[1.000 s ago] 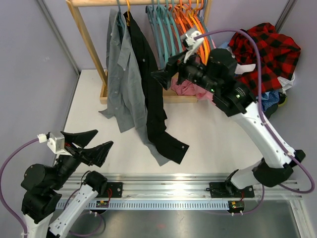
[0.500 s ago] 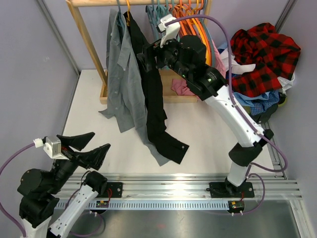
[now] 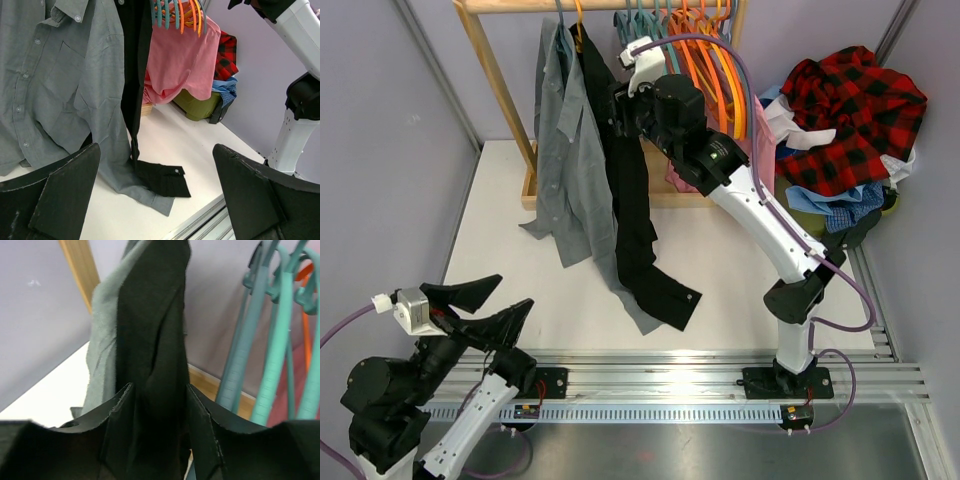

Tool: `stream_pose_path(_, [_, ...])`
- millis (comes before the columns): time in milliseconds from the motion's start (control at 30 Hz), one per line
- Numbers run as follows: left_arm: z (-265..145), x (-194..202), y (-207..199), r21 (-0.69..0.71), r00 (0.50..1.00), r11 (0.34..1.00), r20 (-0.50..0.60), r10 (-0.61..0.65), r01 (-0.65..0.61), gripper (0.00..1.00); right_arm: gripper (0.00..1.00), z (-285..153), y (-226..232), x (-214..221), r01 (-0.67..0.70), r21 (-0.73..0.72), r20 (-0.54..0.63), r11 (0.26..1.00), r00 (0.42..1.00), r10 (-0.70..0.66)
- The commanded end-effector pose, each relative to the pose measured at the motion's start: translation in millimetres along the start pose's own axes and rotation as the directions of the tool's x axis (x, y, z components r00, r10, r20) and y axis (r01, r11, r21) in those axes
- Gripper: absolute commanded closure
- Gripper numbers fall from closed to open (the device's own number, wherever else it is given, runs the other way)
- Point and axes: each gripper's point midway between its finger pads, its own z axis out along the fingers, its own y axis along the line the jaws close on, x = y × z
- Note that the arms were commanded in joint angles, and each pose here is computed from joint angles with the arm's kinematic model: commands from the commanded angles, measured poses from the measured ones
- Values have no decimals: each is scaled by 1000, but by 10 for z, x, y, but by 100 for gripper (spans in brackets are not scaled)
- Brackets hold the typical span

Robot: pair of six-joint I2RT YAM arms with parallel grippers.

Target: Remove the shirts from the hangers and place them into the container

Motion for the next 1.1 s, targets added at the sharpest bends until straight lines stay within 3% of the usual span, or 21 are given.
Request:
stream_pose_path(0, [-75,-108,-22,1,999,1000,41,6,-6,1,50,-31,-136,-263,-13,86,72,996,997,6])
stream_pose_path(167, [-94,-109,-28,2,999,1000,44,-2,2,1,38,130,-39,12,13,46,-8,999,1000,-13])
stream_pose_path(300, [-128,-113,-26,-1,999,1000,48,-6,6,1,40,210,30,171,21,20,-49,1000,999,-20])
stream_pose_path(367, [-139,-113,-21,-4,999,1000,48,-6,6,1,48,225,43,205,21,15,-58,1000,998,-21])
stream_pose_path(433, [-160,-125,-19,-7,999,1000,53,-4,5,1,71,243,42,265,20,12,-74,1000,997,-19])
stream_pose_path(500, [-175,-126,-18,-9,999,1000,54,-6,6,1,87,239,50,293,18,12,-85,1000,996,-17])
stream_pose_path(567, [-182,-127,-15,-11,998,1000,55,-7,8,1,87,242,59,313,17,4,-90,1000,996,-16])
stream_pose_path(633, [-183,-116,-12,-13,999,1000,51,-9,10,1,100,214,57,255,15,1,-79,1000,997,-15])
stream_pose_path(667, [-184,-113,-11,-13,999,1000,49,-11,12,1,100,205,51,228,16,3,-71,1000,997,-15])
stream_pose_path(767, [-181,-102,-13,-12,999,1000,46,-13,13,1,100,149,36,-34,9,5,16,1000,1000,-9])
stream_pose_path(833, [-177,-108,-12,-12,999,1000,49,-13,13,1,100,56,-12,-410,-11,15,154,1000,988,8])
stream_pose_path(867, [-177,-109,-10,-13,999,1000,49,-13,13,1,100,73,-1,-386,-12,15,174,1000,985,9])
stream_pose_path(900, [-176,-120,-13,-12,998,1000,54,-12,13,1,100,21,-15,-678,-30,13,286,999,958,25])
stream_pose_path(1067, [-157,-140,-4,-18,998,1000,59,-12,13,1,100,-249,-83,-1362,-75,6,503,997,862,62])
